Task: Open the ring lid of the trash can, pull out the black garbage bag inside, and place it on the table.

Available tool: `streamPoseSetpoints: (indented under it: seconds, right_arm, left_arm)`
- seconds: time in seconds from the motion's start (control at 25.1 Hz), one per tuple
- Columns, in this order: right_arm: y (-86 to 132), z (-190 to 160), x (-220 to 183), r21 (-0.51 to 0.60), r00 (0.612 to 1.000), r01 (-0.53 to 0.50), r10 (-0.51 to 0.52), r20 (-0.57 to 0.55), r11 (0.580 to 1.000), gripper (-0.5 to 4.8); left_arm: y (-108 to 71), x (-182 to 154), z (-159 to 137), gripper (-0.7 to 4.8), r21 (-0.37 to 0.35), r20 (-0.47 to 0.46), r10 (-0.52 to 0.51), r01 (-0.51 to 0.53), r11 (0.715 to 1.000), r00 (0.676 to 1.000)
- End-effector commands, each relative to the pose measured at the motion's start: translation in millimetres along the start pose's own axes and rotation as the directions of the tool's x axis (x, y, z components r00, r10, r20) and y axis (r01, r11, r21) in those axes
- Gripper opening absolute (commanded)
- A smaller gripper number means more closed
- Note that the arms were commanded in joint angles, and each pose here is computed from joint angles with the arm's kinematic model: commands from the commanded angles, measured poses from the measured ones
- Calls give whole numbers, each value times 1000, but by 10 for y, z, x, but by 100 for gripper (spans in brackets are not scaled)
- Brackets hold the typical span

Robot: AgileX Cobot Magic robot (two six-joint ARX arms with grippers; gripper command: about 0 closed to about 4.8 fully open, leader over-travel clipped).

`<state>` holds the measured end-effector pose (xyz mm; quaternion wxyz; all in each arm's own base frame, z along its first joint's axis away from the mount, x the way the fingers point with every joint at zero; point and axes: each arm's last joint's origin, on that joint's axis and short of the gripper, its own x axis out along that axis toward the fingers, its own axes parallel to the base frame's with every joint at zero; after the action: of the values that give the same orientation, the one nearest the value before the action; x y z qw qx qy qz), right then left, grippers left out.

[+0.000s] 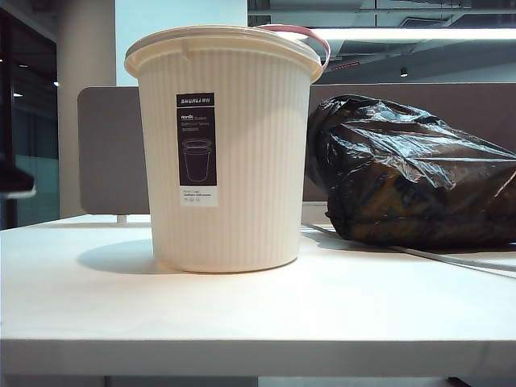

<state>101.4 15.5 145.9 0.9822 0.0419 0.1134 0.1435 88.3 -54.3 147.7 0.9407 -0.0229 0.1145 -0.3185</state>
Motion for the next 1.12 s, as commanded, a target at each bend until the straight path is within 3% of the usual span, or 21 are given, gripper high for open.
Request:
streamPoseSetpoints:
  seconds: [0.04,1.12]
  right_arm:
    - [0,7,1,3,1000,-2,2,11,1000,-1]
    - [0,13,1,4,1000,-1,1,16,1000,-1]
  left_arm:
    - [4,-4,-59,-6,-13,-65,5,-6,1000,998]
    - [6,-8,-80,-5,-9,-89,7,-8,1000,996]
